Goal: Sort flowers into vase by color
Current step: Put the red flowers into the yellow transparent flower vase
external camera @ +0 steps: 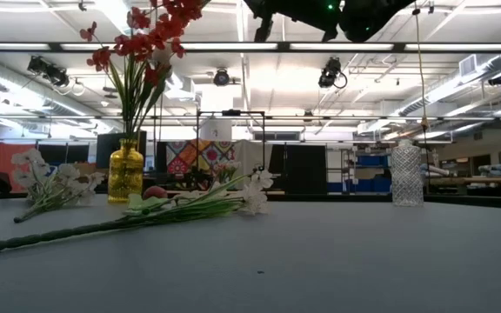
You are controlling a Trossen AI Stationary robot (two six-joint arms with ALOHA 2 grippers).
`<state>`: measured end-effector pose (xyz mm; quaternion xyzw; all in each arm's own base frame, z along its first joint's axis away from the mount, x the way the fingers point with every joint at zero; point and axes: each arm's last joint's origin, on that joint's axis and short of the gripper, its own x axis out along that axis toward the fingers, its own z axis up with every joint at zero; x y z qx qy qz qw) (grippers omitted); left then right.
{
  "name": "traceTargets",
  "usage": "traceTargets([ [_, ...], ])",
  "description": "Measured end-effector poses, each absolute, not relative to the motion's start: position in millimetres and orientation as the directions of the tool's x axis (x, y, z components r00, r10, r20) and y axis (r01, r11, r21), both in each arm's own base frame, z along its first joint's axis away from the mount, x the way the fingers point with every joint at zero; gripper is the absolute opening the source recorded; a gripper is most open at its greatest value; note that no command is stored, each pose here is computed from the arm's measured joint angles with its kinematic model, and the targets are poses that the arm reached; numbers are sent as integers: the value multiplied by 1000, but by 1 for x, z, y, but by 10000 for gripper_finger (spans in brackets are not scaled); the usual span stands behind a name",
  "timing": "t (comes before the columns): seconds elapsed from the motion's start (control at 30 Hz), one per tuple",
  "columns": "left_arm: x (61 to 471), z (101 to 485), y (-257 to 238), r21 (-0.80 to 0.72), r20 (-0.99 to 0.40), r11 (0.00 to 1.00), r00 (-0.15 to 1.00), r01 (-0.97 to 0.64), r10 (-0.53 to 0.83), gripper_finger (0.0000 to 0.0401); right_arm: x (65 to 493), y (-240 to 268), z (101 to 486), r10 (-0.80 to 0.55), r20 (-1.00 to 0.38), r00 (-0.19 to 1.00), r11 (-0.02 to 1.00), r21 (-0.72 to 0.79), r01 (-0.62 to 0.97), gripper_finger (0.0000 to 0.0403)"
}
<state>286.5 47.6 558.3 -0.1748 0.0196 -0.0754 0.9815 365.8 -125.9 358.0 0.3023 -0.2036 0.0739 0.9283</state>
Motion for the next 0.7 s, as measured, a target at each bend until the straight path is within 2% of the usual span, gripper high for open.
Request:
traceTargets([
  [0.1,287,558,49,-338,-18,935,993,106,-119,183,366,-126,358,41,416,908,814,513,-272,42],
  [0.17,287,558,50,-304,-19,950,997,65,-75,183,366,-125,357,45,413,910,828,495,-265,17],
  [0.37,286,557,59,-272,-21,958,996,-86,84,213,370,-117,354,112,378,919,801,513,-308,14],
  [0.6,276,553,94,-358,-68,865,934,-351,351,300,362,-91,369,371,367,853,777,380,-502,14],
  [0.7,271,554,109,-382,-63,834,912,-397,405,330,357,-84,374,415,316,853,778,363,-513,14],
])
